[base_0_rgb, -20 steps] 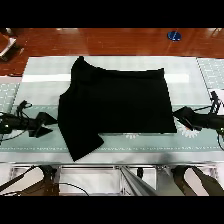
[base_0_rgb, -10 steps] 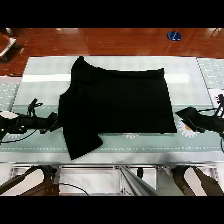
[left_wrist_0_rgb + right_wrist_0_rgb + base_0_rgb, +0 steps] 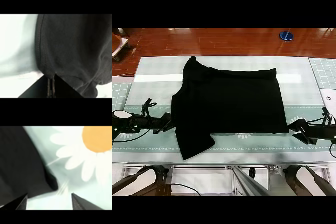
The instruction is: Fold the shirts.
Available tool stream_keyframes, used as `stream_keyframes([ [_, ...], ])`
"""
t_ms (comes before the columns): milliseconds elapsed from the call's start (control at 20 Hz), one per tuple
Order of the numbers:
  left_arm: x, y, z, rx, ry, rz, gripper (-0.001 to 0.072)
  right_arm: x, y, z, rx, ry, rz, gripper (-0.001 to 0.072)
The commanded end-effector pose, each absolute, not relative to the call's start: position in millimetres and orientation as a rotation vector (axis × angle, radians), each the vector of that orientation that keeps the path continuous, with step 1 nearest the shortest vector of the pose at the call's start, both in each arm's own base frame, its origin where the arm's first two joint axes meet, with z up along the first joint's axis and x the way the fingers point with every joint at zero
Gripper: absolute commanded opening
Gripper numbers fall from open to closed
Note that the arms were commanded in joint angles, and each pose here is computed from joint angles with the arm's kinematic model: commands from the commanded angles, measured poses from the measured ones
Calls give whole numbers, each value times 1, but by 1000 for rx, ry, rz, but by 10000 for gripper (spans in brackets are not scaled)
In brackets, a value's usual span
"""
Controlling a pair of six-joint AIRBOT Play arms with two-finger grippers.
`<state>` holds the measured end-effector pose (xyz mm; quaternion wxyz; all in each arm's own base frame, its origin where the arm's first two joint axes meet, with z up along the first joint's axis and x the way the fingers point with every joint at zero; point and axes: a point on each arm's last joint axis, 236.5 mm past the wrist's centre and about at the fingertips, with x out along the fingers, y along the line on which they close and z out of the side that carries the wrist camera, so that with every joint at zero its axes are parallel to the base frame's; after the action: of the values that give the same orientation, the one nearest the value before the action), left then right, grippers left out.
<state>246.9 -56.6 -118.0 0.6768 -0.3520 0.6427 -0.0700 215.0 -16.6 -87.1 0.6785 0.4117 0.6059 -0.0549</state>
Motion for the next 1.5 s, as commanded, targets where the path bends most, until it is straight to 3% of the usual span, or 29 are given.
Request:
stream_keyframes([
  [0,253,-52,-120,-795,1420,-128,21,223,-11,-99,990,1366,-101,600],
  [250,254,-52,-120,-795,1417,-125,21,244,10,-121,914,1433,-42,592],
  [300,254,-51,-120,-793,1416,-125,21,257,18,-119,879,1431,-3,386],
  [350,255,-50,-120,-791,1411,-120,20,271,24,-113,825,1414,44,126],
  [400,259,-49,-119,-791,1400,-118,20,289,31,-101,766,1385,100,30],
  [500,293,-51,-88,-837,1302,-156,19,329,42,-56,669,1309,202,30],
  [650,388,-51,55,-888,919,-314,19,401,40,77,511,1049,301,29],
  [800,430,-31,246,-641,469,-393,19,432,27,242,369,719,298,29],
  [900,416,-22,354,-523,252,-400,19,408,28,345,269,530,294,29],
  [1050,355,-25,468,-318,18,-386,19,336,32,449,124,286,246,29],
  [1300,259,4,496,-95,-28,-34,19,210,28,500,3,106,94,29],
  [1450,208,-9,495,22,-28,10,19,167,21,489,-20,137,19,29],
])
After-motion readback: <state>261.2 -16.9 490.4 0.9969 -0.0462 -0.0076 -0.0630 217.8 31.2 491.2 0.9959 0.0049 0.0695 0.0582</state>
